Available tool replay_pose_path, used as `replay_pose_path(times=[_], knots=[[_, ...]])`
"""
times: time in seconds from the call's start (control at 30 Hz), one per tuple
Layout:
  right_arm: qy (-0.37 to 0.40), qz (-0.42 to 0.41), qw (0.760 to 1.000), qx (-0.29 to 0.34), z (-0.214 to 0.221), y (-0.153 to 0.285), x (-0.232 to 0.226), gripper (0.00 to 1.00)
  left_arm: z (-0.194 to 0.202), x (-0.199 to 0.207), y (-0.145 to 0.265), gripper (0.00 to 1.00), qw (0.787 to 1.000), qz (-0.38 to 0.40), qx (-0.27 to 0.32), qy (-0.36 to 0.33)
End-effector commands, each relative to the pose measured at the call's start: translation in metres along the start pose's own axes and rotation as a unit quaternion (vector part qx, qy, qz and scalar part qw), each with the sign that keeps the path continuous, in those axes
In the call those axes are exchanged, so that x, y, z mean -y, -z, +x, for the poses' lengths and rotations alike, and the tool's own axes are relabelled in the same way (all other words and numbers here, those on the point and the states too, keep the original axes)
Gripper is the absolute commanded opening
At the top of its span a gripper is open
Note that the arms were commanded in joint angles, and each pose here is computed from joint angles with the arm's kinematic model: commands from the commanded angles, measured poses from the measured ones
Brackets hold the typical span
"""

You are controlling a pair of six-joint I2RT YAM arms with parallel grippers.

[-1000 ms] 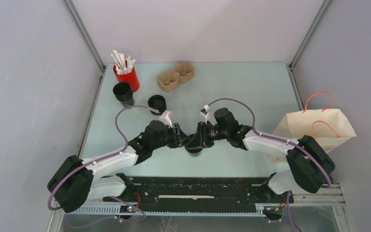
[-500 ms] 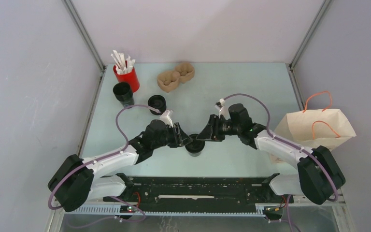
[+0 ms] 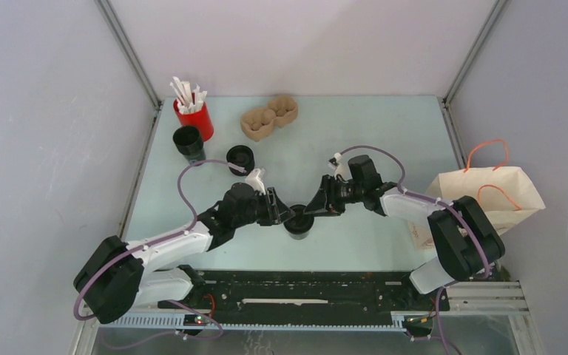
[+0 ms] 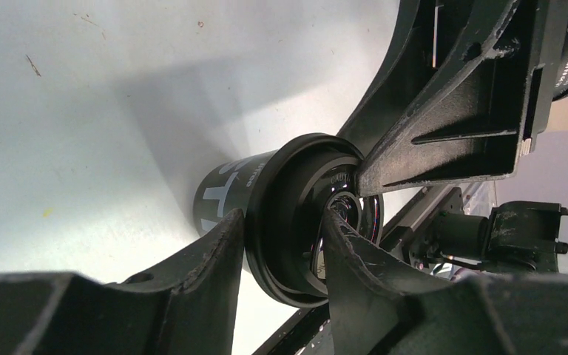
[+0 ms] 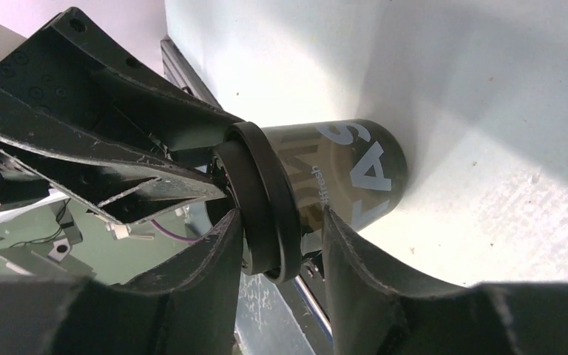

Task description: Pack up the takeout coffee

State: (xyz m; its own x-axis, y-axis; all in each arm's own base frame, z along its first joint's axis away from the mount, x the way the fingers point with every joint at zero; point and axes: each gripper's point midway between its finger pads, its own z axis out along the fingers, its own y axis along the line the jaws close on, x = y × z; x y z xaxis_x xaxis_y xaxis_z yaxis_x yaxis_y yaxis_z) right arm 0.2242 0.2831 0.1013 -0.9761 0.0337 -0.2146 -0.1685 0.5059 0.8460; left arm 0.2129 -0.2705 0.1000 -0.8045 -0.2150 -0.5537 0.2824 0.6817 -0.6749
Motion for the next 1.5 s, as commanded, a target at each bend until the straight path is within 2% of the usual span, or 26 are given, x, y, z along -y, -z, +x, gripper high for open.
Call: replay_pose_path(times=[0.0,0.1,0.23,0.37,0.43,0.57,0.63,0.77,0.87,1.03,1.13,1.23,1.3,1.47], knots=[[-0.002,-0.021,1.0,0.008,-0.005,-0.005,0.01,0.45,0.06,-0.059,0.011,0.46,0.989,-0.107,-0.101,-0.008],[-0.024,0.002,1.0,0.013,0.002,-0.011,0.036,0.36,0.063,-0.063,0.012,0.46,0.989,-0.111,-0.101,-0.005],[-0.059,0.017,0.998,0.001,0.025,-0.022,0.071,0.34,0.072,-0.071,0.013,0.46,0.987,-0.119,-0.107,0.0],[-0.06,0.006,0.998,0.006,0.022,-0.017,0.059,0.34,0.069,-0.067,0.014,0.46,0.988,-0.113,-0.103,-0.003],[-0.036,0.009,0.999,0.022,0.01,-0.007,0.04,0.39,0.064,-0.063,0.015,0.46,0.989,-0.111,-0.1,-0.007],[0.005,-0.025,0.999,0.04,-0.013,0.008,-0.004,0.66,0.056,-0.057,0.015,0.46,0.989,-0.111,-0.095,-0.016],[0.008,-0.023,0.999,0.035,-0.018,0.006,-0.006,0.7,0.055,-0.056,0.015,0.46,0.989,-0.111,-0.095,-0.017],[0.003,-0.03,0.999,0.019,-0.018,-0.004,-0.006,0.69,0.058,-0.058,0.015,0.46,0.989,-0.115,-0.097,-0.016],[-0.002,-0.005,1.0,0.002,-0.007,-0.018,0.011,0.66,0.06,-0.06,0.015,0.46,0.988,-0.116,-0.097,-0.014],[-0.05,0.04,0.998,0.0,0.012,-0.029,0.062,0.5,0.063,-0.063,0.013,0.45,0.988,-0.118,-0.1,-0.014],[-0.04,0.026,0.999,0.01,0.006,-0.024,0.048,0.48,0.067,-0.064,0.012,0.46,0.988,-0.117,-0.103,-0.012],[-0.009,0.015,1.0,0.021,-0.006,-0.013,0.016,0.52,0.064,-0.061,0.014,0.46,0.988,-0.114,-0.1,-0.013],[0.006,0.005,1.0,0.03,-0.012,-0.006,0.001,0.59,0.061,-0.058,0.014,0.45,0.989,-0.112,-0.097,-0.015],[0.01,0.026,0.999,0.027,-0.006,0.007,-0.004,0.74,0.056,-0.053,0.016,0.45,0.99,-0.108,-0.092,-0.018]])
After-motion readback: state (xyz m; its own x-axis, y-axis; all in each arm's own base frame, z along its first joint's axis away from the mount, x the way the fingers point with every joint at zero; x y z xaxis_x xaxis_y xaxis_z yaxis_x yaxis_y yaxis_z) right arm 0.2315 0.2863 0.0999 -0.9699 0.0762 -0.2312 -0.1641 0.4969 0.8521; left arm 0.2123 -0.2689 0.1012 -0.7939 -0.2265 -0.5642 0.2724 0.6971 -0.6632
